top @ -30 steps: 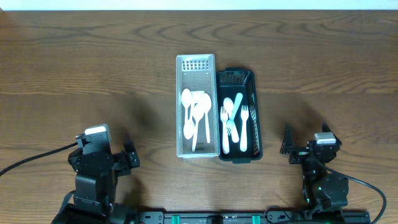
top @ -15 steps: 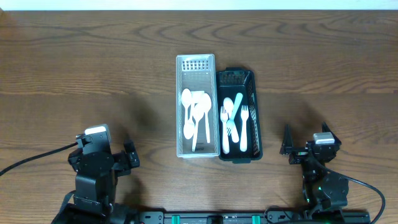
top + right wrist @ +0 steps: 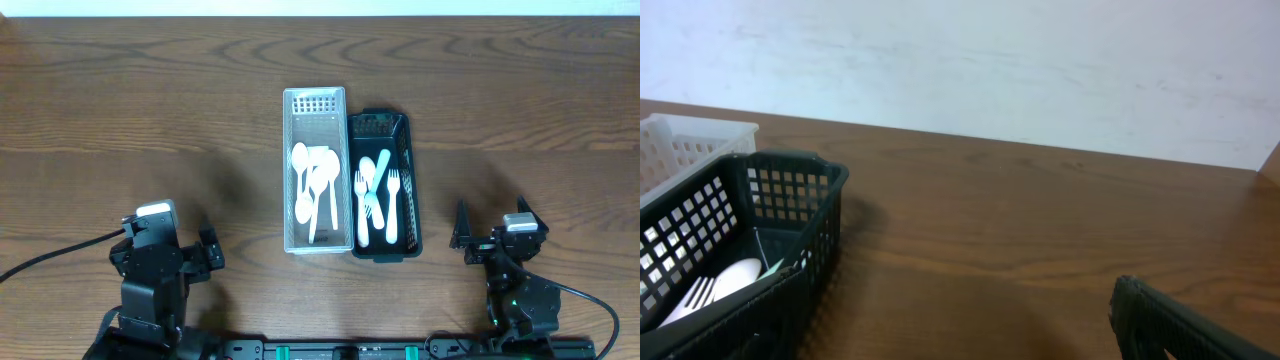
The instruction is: Pack container
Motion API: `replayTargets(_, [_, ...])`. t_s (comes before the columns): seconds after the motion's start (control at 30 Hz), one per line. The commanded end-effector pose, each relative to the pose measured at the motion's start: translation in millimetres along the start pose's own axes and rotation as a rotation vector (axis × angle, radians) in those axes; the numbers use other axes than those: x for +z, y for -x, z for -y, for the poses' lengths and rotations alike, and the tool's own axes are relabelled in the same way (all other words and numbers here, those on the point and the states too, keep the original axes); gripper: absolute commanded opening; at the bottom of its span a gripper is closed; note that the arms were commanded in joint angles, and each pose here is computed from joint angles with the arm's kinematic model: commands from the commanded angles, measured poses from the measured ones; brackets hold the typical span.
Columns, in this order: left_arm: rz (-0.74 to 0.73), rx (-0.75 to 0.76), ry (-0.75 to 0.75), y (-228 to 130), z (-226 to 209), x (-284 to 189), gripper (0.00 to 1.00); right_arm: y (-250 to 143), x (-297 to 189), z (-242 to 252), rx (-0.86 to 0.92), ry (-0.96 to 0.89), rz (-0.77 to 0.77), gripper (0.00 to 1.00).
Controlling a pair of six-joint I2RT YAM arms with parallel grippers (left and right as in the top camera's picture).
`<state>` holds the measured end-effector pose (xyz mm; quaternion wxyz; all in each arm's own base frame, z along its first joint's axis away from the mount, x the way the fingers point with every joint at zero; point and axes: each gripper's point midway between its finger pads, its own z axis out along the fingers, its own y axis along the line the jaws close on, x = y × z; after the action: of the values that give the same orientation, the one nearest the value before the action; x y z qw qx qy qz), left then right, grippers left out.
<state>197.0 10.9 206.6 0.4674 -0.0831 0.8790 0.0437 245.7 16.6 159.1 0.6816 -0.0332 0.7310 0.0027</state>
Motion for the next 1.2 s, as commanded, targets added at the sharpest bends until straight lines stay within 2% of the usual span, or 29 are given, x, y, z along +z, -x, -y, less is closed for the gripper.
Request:
replayTargets(0.0, [0.005, -0.010, 0.042, 0.2, -10.8, -1.6, 0.98, -1.4, 0.0, -3.0, -0.013, 0.013, 0.001, 0.99])
replayTargets(0.2, [0.011, -0.073, 0.114, -16.2, -37.6, -19.9, 0.98, -1.4, 0.0, -3.0, -0.013, 0.013, 0.001, 0.99])
replayTargets(0.33, [0.094, 0.011, 0.120, -21.7, -43.2, -25.0, 0.98, -1.4, 0.0, -3.0, -0.013, 0.013, 0.001, 0.99])
replayTargets(0.47, [0.177, 0.125, 0.025, -25.3, -23.4, -5.8, 0.98, -1.4, 0.0, -3.0, -0.013, 0.013, 0.001, 0.99])
replayTargets(0.6, [0.306, 0.185, -0.065, -11.5, -0.2, 16.2, 0.98, -1.4, 0.0, -3.0, -0.013, 0.013, 0.001, 0.99])
replayTargets(0.83, [0.502, 0.200, -0.133, 2.6, 19.7, 38.1, 0.98, -1.4, 0.0, -3.0, -0.013, 0.013, 0.001, 0.99])
replayTargets(0.97, [0.515, 0.167, -0.185, -9.4, 28.9, 54.0, 0.98, -1.4, 0.0, -3.0, -0.013, 0.013, 0.001, 0.99])
replayTargets(1.17, [0.447, 0.140, -0.269, -35.0, 41.8, 70.4, 0.98, -1.4, 0.0, -3.0, -0.013, 0.013, 0.001, 0.99])
